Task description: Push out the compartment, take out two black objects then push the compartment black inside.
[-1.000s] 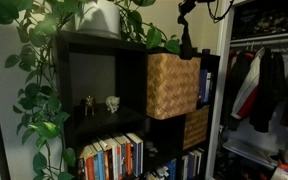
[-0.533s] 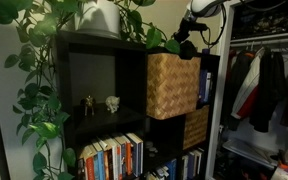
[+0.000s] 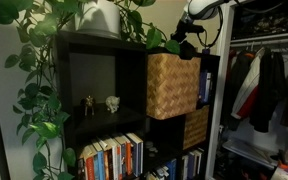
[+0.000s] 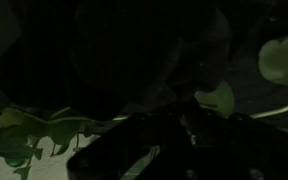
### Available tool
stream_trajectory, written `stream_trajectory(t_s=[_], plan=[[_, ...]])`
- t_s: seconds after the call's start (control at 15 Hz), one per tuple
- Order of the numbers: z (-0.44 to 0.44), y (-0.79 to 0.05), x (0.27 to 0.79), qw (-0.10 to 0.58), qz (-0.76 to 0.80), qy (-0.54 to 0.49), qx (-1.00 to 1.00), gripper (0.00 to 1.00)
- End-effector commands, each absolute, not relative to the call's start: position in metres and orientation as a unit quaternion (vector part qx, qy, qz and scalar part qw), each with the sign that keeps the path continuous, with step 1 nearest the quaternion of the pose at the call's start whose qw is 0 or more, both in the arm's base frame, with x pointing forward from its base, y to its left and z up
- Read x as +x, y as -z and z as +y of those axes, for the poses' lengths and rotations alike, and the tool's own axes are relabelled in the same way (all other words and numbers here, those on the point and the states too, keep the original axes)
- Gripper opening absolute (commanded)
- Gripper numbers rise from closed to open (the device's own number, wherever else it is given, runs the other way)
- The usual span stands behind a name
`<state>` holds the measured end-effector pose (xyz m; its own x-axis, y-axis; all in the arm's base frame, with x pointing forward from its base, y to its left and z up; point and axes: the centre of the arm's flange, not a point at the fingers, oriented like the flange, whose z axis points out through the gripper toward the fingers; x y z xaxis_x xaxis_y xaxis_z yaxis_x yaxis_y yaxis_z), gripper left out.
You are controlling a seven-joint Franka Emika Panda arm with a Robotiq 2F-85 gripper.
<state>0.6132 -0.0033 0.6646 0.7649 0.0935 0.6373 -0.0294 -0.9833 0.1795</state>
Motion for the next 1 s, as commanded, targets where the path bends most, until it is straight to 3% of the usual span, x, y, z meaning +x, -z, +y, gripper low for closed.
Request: stream_trajectory(t_s=[0.0, 0.53, 0.93], plan=[[0.013, -0.688, 0.596, 0.089, 0.045, -0.324, 0.941, 0.48], [0.028, -0.724, 0.579, 0.118, 0.057, -0.287, 0.949, 0.99], [0.041, -0.734, 0.554, 0.123, 0.072, -0.238, 0.961, 1.00]])
